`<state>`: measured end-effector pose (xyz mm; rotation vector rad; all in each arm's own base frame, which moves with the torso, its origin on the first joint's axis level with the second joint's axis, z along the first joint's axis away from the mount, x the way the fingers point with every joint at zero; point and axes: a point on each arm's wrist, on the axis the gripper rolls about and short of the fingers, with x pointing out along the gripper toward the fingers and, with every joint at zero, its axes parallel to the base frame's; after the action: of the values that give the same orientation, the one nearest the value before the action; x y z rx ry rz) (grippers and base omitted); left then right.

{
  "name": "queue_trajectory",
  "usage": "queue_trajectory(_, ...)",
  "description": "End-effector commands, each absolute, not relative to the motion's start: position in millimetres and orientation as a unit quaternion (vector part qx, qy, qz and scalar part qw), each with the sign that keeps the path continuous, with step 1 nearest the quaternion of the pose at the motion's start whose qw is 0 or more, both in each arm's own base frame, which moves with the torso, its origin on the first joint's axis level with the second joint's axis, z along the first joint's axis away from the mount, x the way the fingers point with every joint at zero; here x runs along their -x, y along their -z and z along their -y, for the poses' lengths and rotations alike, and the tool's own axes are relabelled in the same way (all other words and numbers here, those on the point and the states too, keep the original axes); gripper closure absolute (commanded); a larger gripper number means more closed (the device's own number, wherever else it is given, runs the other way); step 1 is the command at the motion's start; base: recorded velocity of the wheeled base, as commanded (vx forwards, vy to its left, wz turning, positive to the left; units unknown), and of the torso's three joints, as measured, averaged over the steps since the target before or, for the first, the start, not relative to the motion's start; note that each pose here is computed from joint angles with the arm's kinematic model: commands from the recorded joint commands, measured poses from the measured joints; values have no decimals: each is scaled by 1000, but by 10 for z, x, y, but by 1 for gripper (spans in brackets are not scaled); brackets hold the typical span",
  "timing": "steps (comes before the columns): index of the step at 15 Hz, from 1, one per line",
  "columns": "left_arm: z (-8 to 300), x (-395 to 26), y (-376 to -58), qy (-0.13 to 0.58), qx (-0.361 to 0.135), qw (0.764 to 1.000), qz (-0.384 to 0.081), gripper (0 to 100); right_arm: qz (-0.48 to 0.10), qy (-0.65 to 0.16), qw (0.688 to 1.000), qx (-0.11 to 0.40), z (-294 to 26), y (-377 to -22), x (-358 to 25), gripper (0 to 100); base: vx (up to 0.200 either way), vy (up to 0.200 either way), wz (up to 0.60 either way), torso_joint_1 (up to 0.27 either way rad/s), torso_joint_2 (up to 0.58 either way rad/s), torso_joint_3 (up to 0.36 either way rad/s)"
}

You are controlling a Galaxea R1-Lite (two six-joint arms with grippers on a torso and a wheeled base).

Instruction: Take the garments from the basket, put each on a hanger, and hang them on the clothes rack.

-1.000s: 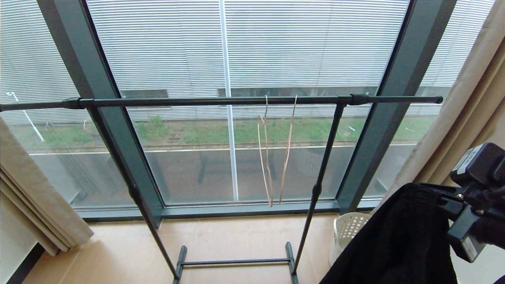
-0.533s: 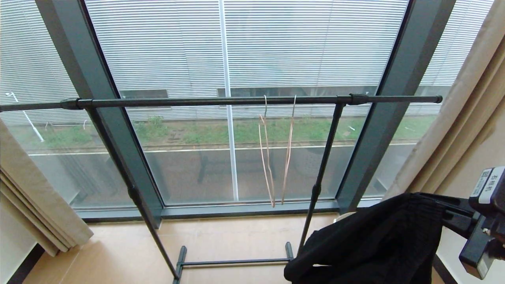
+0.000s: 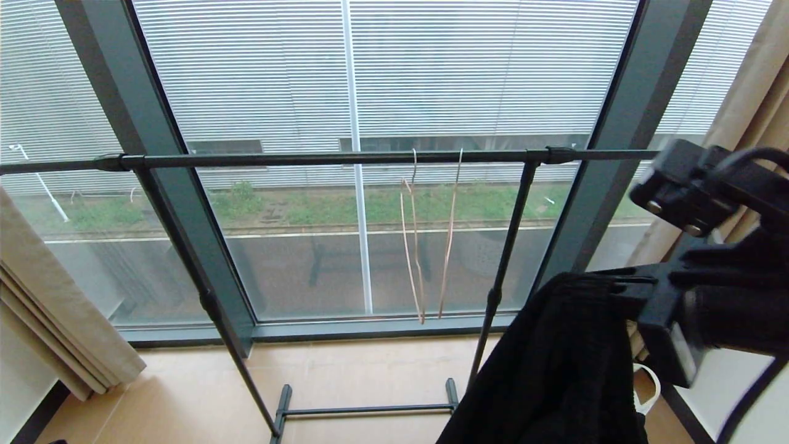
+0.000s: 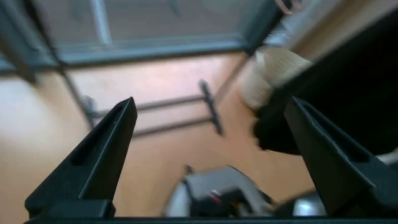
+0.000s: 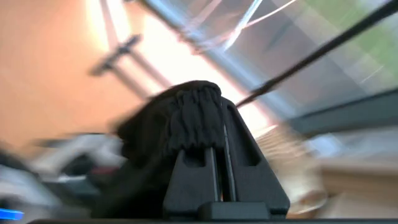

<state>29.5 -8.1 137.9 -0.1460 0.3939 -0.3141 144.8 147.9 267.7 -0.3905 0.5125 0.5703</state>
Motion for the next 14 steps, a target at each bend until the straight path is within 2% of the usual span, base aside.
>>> queue_trajectory(1, 264, -908, -1652, 217, 118, 920, -304, 0, -325, -230, 906, 148, -2234, -2534, -1737, 100, 0, 0, 0, 0, 0, 0)
queue_trajectory(3, 309, -963, -1671, 228, 123, 914, -314, 0, -325, -212, 910, 144, -2319, -2501, -1797, 100, 0, 0, 0, 0, 0, 0)
queue_trajectory(4, 514, -1160, -1704, 260, 145, 891, -342, 0, -330, -197, 914, 135, -2539, -2415, -1904, 100, 0, 0, 0, 0, 0, 0)
queue_trajectory(5, 637, -1250, -1701, 267, 150, 883, -356, 0, -331, -193, 916, 118, -2631, -2402, -1927, 100, 0, 0, 0, 0, 0, 0)
queue_trajectory(8, 1066, -1472, -1619, 265, 121, 871, -396, 0, -316, -187, 926, 91, -2736, -2488, -1997, 100, 0, 0, 0, 0, 0, 0)
queue_trajectory(11, 1452, -1618, -1531, 272, 113, 868, -401, 0, -306, -198, 928, 79, -2844, -2558, -1987, 100, 0, 0, 0, 0, 0, 0)
queue_trajectory(14, 1619, -1673, -1457, 291, 117, 864, -394, 0, -301, -202, 928, 85, -2928, -2553, -1943, 100, 0, 0, 0, 0, 0, 0)
